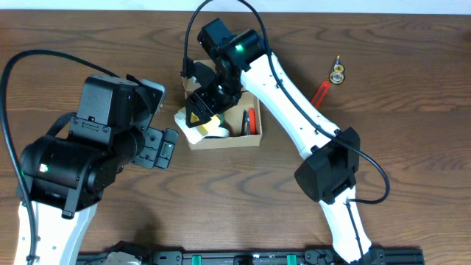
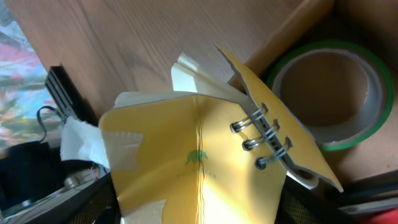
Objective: Pack container
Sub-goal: 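Carry the yellow notebook left and lower it into the box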
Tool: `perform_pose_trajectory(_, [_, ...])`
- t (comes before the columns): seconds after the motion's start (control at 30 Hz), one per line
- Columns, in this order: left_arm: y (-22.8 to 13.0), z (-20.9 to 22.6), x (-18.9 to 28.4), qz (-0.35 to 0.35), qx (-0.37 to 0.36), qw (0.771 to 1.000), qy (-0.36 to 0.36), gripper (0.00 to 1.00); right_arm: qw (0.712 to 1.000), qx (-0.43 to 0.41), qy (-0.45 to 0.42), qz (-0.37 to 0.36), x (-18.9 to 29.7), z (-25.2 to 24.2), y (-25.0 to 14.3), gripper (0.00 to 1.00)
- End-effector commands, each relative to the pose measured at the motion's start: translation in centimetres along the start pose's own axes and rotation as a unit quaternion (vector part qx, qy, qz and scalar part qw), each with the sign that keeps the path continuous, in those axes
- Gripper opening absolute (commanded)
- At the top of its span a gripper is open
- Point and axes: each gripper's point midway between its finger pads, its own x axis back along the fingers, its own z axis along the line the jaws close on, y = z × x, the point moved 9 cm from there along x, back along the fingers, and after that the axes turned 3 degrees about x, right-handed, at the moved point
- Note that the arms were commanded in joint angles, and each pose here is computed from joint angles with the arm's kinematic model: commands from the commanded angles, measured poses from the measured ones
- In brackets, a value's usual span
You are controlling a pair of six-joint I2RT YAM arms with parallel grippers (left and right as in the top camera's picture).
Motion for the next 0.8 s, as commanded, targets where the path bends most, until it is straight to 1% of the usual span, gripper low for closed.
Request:
perform_pose_trajectory(0.0, [0.1, 0.1, -0.1, 0.001, 0.002, 1.000, 0.004, 0.95, 1.000, 0.008, 0.012, -0.004, -0.2, -0.5, 0.0, 0.69])
perform_pose_trajectory(0.17, [0.1, 0.1, -0.1, 0.001, 0.002, 1.000, 0.004, 0.95, 1.000, 0.006, 0.007, -0.018, 0.4, -1.6, 0.2, 0.67])
perform_pose_trajectory(0.33, [0.1, 0.1, -0.1, 0.001, 0.002, 1.000, 0.004, 0.95, 1.000, -0.013, 0.002, -0.028, 1.4, -3.4, 0.1, 0.69])
perform_pose_trajectory(0.47, [0.1, 0.1, -0.1, 0.001, 0.002, 1.000, 0.004, 0.95, 0.999, -0.021, 0.003, -0.030, 1.4, -4.1, 0.0, 0.69])
perform_pose_trajectory(0.6, [0.1, 0.1, -0.1, 0.001, 0.002, 1.000, 0.004, 0.95, 0.999, -0.020, 0.012, -0.026, 0.6, -4.1, -0.1, 0.69])
perform_pose_trajectory(0.77, [0.1, 0.1, -0.1, 0.001, 0.002, 1.000, 0.004, 0.95, 0.998, -0.021, 0.048, -0.027, -0.1, -3.9, -0.2, 0.65])
